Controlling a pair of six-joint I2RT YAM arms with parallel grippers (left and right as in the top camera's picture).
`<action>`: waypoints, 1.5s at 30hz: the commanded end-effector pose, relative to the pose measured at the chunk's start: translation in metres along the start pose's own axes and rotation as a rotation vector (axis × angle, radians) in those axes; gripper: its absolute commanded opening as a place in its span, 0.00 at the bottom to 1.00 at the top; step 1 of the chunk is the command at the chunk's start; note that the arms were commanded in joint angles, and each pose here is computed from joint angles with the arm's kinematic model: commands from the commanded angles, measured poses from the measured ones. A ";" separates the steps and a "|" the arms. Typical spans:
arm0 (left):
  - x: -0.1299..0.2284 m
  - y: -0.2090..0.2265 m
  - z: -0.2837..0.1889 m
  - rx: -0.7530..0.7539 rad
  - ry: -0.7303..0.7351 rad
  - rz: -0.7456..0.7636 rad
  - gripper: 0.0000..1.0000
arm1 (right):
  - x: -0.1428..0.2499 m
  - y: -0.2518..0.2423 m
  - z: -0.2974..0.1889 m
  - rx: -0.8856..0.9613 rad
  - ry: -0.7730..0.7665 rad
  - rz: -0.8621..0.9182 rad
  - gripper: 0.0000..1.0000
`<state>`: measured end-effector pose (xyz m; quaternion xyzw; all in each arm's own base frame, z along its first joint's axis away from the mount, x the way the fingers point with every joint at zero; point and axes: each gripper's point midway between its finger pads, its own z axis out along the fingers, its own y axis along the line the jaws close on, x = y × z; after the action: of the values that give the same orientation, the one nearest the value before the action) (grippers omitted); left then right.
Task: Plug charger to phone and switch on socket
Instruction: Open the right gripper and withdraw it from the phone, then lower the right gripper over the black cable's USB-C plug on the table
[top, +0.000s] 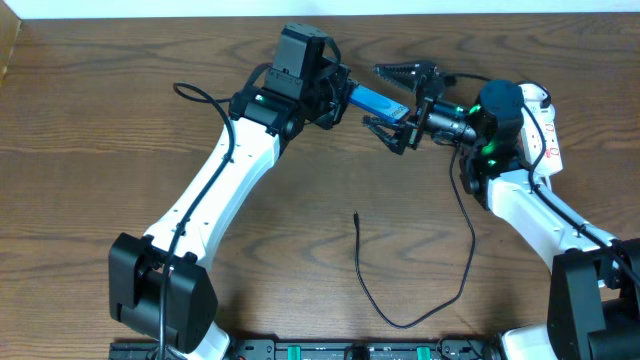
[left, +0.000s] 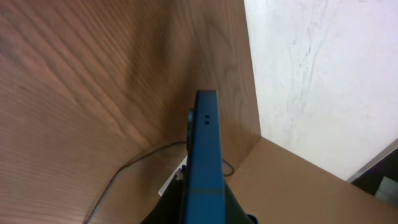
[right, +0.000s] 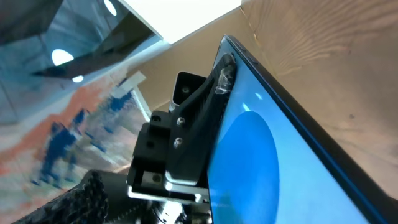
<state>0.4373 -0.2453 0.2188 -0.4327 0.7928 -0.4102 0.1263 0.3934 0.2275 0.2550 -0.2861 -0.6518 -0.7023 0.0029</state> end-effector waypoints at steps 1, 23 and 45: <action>-0.013 -0.004 -0.005 0.016 -0.016 0.086 0.07 | 0.001 0.011 -0.012 -0.006 0.035 -0.214 0.99; -0.052 0.002 -0.090 0.352 0.427 0.651 0.07 | -0.048 -0.089 -0.049 0.366 -0.050 -0.599 0.99; -0.082 0.020 -0.103 0.331 0.369 0.692 0.07 | 0.012 -0.222 -0.039 1.102 -0.055 -0.706 0.99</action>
<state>0.4198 -0.1173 0.2480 -0.0514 0.8327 -0.5223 0.1765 0.2802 0.2294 0.0527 -0.0447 -0.9665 -0.2420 -0.0732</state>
